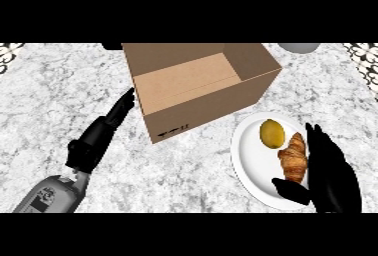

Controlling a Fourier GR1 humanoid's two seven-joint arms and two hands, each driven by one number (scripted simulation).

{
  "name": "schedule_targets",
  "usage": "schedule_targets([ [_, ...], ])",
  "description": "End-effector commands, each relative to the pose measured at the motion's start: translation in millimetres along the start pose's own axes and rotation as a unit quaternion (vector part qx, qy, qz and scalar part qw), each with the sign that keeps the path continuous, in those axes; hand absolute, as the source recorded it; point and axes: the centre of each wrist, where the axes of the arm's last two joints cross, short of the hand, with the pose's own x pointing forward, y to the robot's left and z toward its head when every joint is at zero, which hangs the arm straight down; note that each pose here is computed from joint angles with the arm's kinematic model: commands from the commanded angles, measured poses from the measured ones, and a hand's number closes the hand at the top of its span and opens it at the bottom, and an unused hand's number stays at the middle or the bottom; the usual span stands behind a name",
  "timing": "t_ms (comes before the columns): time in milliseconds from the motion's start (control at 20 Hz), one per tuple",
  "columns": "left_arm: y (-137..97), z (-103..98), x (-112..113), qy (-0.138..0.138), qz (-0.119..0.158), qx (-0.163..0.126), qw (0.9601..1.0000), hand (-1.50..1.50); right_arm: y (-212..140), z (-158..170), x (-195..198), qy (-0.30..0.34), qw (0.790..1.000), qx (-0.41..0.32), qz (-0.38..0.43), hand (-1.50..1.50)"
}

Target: Pick the croissant from the plate and place it in the cardboard box

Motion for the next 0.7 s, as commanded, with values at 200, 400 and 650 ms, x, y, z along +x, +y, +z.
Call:
schedule_targets([
  [200, -26.6, -1.0, -12.1, -0.006, 0.005, 0.001, 1.0, 0.0, 0.0, 0.9, 41.3, 0.112, 0.993, 0.021, 0.036, -1.5],
  [400, -1.4, -6.2, -4.8, 0.001, 0.007, 0.001, 1.0, 0.0, 9.2, 6.1, 39.3, 0.124, 0.991, 0.037, 0.039, -1.5],
  [650, -8.2, -8.1, -0.6, -0.005, 0.007, 0.003, 1.0, 0.0, 3.2, -5.2, 31.3, 0.128, 0.991, 0.02, 0.036, -1.5],
])
